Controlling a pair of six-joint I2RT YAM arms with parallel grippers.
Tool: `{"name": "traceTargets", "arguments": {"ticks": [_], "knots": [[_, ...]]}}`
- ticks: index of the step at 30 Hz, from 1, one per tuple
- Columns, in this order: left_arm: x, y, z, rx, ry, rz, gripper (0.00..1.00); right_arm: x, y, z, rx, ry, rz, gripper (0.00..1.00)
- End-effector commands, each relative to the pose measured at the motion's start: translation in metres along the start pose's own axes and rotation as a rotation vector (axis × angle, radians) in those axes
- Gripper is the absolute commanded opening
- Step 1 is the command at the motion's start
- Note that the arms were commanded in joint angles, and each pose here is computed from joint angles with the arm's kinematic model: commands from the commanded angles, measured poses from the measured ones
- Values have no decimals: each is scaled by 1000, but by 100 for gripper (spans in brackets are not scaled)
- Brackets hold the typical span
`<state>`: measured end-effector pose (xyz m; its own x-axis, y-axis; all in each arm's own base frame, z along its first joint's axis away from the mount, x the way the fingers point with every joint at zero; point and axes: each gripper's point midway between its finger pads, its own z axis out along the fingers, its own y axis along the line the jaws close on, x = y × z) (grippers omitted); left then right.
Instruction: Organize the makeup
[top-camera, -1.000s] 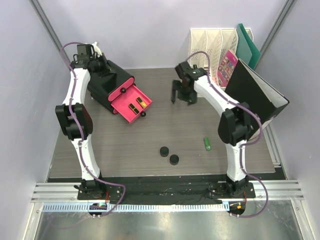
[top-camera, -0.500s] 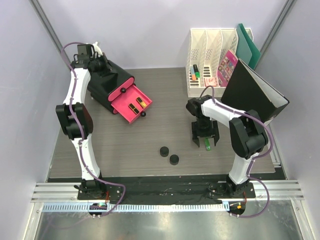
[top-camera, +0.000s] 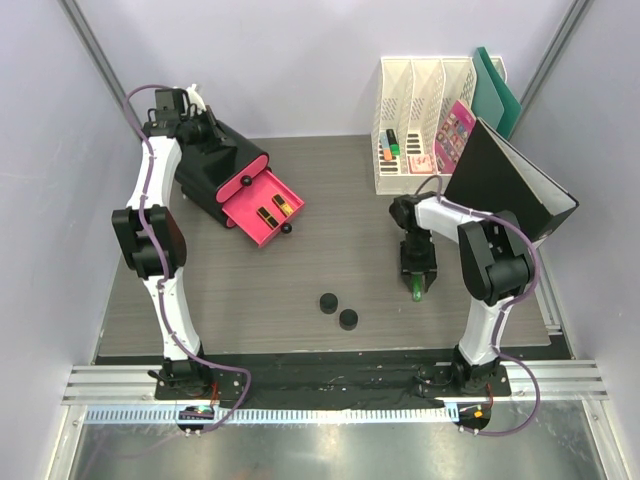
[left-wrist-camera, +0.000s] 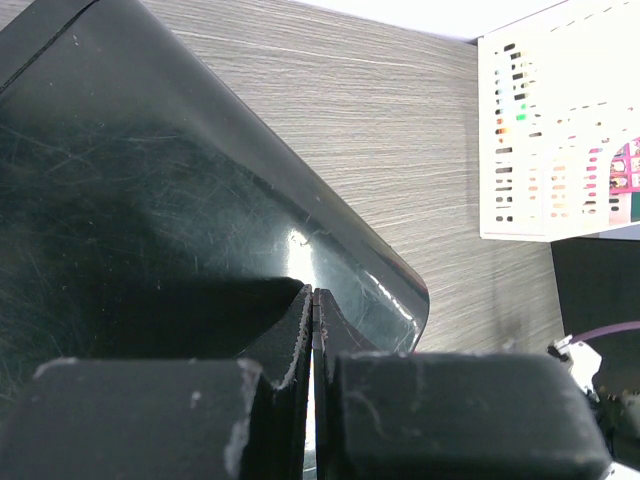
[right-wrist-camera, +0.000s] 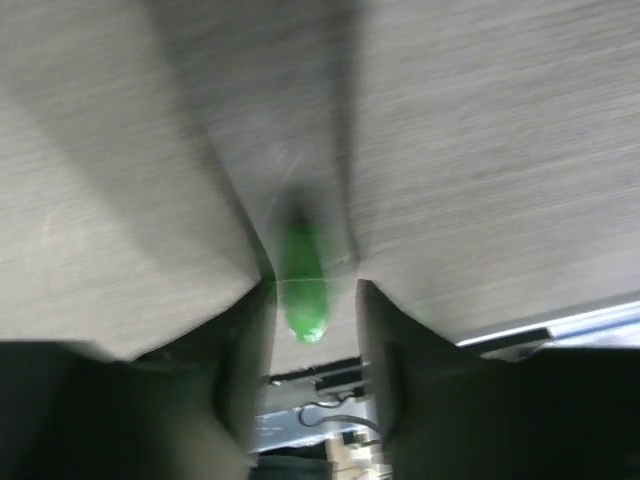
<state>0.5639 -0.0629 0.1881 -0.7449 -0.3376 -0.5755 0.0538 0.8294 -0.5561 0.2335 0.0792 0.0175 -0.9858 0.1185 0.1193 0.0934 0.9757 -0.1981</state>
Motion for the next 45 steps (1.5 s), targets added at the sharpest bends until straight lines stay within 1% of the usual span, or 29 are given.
{"name": "traceTargets", "arguments": {"ticks": [1, 2, 3, 6, 11, 12, 14, 15, 16, 17, 18, 20, 21, 22, 24, 25, 27, 28, 29, 30, 31, 33, 34, 35, 36, 39, 42, 43, 45], "knots": [[164, 100, 17, -339, 535, -193, 0, -10, -3, 10, -63, -10, -12, 33], [164, 101, 16, -342, 535, -194, 0, -10, -1, 10, -81, -8, -25, 27], [163, 101, 16, -343, 532, -191, 0, -11, 1, 9, -95, -9, -29, 16], [163, 102, 14, -352, 534, -190, 0, -15, 9, 2, -136, -25, -51, 1], [163, 101, 13, -353, 532, -185, 0, -41, 30, -30, -162, -130, -128, 1], [163, 101, 12, -354, 534, -186, 0, -53, 39, -45, -184, -175, -141, 1], [163, 100, 12, -351, 531, -185, 0, -64, 58, -60, -202, -219, -182, 1], [164, 100, 12, -350, 534, -185, 0, -78, 70, -79, -232, -278, -201, 1], [164, 100, 12, -351, 533, -187, 0, -84, 78, -87, -239, -302, -219, 1], [163, 101, 13, -350, 530, -186, 0, -84, 97, -92, -285, -299, -262, 1], [164, 101, 13, -348, 532, -184, 0, -96, 111, -113, -322, -355, -281, 1], [163, 100, 13, -347, 532, -186, 0, -102, 133, -131, -375, -396, -328, 1], [163, 99, 13, -345, 533, -187, 0, -114, 149, -146, -418, -441, -344, 1], [162, 99, 13, -344, 530, -187, 0, -115, 161, -155, -467, -450, -369, 1], [162, 99, 14, -342, 529, -191, 0, -125, 195, -182, -582, -528, -425, 1], [162, 99, 14, -341, 531, -192, 0, -122, 211, -194, -661, -537, -461, 1], [163, 99, 14, -338, 533, -194, 0, -131, 239, -231, -771, -638, -500, 1], [163, 98, 14, -337, 533, -194, 0, -136, 251, -228, -798, -636, -509, 1], [164, 98, 14, -338, 537, -196, 0, -134, 265, -239, -869, -636, -533, 1], [164, 98, 14, -336, 538, -195, 0, -138, 275, -264, -914, -689, -544, 1], [164, 98, 13, -336, 534, -197, 0, -144, 286, -255, -930, -668, -540, 1], [165, 98, 13, -335, 537, -199, 0, -146, 304, -276, -1039, -685, -534, 1], [165, 98, 13, -336, 539, -199, 0, -147, 312, -278, -1083, -675, -522, 1], [165, 98, 14, -335, 538, -197, 0, -152, 324, -285, -1151, -698, -527, 1], [166, 98, 14, -333, 540, -201, 0, -149, 331, -285, -1200, -650, -480, 1], [169, 99, 14, -335, 550, -204, 0, -148, 349, -285, -1247, -641, -474, 4], [169, 98, 13, -333, 549, -202, 0, -141, 362, -275, -1248, -614, -485, 6], [168, 98, 13, -332, 545, -202, 0, -140, 363, -272, -1245, -608, -486, 9], [169, 97, 13, -331, 547, -202, 0, -133, 369, -264, -1234, -589, -492, 19]]}}
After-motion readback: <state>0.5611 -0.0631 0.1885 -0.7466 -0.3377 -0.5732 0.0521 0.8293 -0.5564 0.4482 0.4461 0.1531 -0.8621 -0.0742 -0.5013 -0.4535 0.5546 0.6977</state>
